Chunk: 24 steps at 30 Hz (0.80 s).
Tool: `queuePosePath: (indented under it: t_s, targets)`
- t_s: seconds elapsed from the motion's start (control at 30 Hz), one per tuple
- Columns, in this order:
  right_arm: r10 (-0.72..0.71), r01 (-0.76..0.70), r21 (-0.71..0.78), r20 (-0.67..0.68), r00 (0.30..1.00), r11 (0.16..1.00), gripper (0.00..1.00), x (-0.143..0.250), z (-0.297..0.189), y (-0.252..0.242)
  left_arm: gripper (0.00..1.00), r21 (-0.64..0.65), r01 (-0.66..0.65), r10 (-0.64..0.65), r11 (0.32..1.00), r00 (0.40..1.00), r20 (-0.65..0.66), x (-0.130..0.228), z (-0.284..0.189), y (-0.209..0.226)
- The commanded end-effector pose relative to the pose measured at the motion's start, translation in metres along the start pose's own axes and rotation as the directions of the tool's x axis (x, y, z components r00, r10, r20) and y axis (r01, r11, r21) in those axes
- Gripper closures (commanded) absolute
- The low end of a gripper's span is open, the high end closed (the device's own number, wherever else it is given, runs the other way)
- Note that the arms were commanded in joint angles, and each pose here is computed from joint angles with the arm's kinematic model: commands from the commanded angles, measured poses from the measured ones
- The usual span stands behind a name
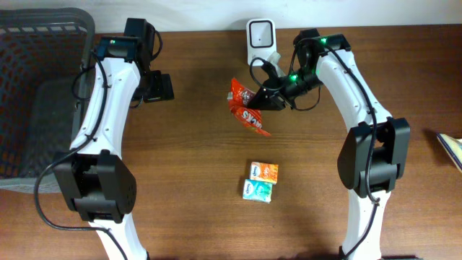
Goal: Scan the item barcode
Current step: 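Lift the red bag and hold it in front of the scanner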
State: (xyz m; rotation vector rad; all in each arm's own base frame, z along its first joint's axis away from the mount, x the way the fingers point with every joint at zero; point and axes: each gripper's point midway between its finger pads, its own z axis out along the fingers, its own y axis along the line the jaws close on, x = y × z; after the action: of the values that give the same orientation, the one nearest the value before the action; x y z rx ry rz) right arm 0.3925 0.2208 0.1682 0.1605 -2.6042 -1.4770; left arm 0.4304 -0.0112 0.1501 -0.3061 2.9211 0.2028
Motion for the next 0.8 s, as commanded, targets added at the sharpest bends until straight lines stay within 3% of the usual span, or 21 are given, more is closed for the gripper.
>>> queuePosePath:
  t_s: [0.0, 0.27, 0.77]
  targets:
    - [-0.04, 0.041, -0.084, 0.014, 0.999, 0.996, 0.96, -0.002, -0.005, 0.02, 0.01, -0.012, 0.022, -0.022, 1.0, 1.0, -0.008, 0.0, 0.004, 0.005]
    - [-0.13, 0.128, -0.109, -0.011, 0.992, 0.986, 0.96, 0.01, -0.005, 0.024, 0.01, -0.008, 0.022, -0.022, 1.0, 1.0, -0.009, 0.0, 0.004, 0.005]
    - [-0.169, 0.162, -0.113, -0.055, 0.984, 0.98, 0.96, 0.027, -0.006, 0.024, 0.01, 0.0, 0.023, -0.023, 1.0, 1.0, -0.009, -0.001, 0.004, 0.003]
